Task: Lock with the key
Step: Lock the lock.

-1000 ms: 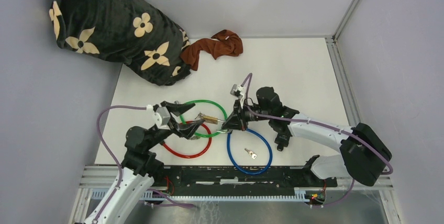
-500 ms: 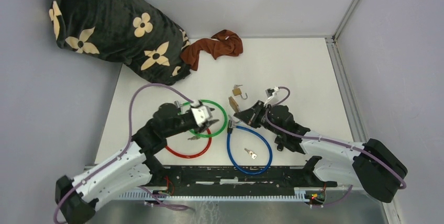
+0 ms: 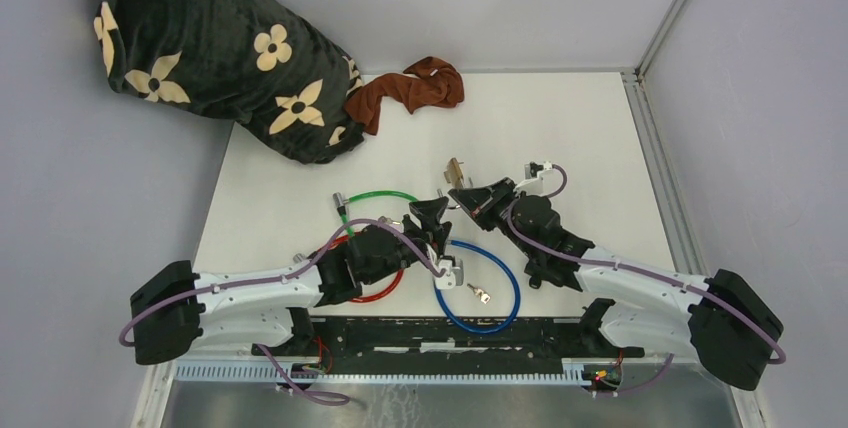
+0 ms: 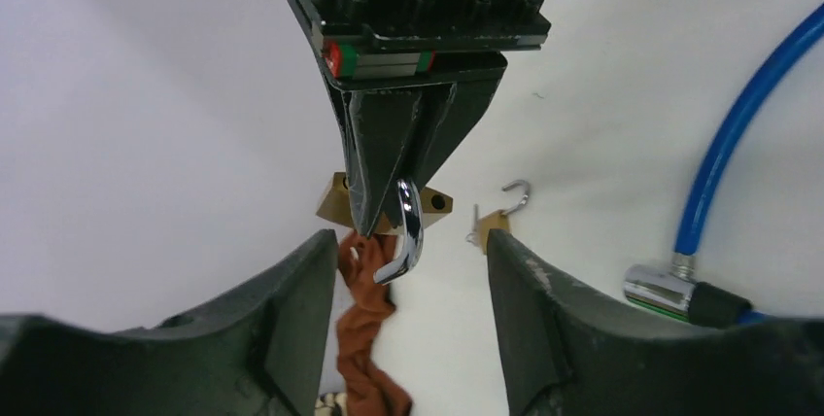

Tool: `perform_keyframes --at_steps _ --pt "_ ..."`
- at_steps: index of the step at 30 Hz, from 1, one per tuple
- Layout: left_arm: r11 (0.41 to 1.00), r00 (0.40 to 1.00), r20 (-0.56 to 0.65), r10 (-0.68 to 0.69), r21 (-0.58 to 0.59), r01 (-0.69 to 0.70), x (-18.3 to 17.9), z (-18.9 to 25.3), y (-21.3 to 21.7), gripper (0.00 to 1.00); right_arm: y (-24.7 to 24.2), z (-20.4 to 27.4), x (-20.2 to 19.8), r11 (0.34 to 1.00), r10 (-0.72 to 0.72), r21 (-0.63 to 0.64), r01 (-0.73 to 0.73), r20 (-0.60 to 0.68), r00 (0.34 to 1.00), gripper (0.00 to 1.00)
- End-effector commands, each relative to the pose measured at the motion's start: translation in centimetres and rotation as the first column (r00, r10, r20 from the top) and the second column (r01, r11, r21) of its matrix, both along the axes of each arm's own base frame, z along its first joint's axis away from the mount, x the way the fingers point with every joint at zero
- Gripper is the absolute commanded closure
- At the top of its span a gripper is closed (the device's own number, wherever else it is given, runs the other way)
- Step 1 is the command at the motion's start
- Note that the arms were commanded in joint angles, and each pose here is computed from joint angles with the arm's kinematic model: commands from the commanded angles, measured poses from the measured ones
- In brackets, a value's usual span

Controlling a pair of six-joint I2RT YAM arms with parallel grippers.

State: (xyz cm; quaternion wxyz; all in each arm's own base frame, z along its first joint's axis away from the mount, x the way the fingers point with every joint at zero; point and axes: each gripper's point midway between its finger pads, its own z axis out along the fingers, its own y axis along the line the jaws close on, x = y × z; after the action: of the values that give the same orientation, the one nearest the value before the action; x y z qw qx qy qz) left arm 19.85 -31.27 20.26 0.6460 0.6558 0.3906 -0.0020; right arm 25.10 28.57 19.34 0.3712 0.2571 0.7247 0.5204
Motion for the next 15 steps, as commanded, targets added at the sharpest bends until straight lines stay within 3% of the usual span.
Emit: perform_keyframes --at_steps 1,4,8,15 --pt "0.996 0.939 0.343 0.037 -0.084 -0.009 1.2 6.3 0.0 0.39 -0.6 9.0 0.5 0.959 -0.076 0.280 0.036 0.132 0.988 1.00" --pt "0.998 0.948 0.312 0.062 -0.045 -0.051 2.1 4.7 0.1 0.45 -0.9 9.6 0.3 0.950 -0.083 0.309 0.035 0.146 0.986 1.00" --pt "0.989 0.955 0.268 0.125 -0.104 -0.100 3.7 5.7 0.5 0.42 -1.1 9.4 -0.2 0.941 -0.071 0.337 0.020 0.139 0.988 1.00" --pt "0.995 0.934 0.348 0.078 -0.092 -0.048 3.3 5.6 0.4 0.44 -1.6 10.6 -0.9 0.926 -0.078 0.378 0.008 0.172 0.982 1.00"
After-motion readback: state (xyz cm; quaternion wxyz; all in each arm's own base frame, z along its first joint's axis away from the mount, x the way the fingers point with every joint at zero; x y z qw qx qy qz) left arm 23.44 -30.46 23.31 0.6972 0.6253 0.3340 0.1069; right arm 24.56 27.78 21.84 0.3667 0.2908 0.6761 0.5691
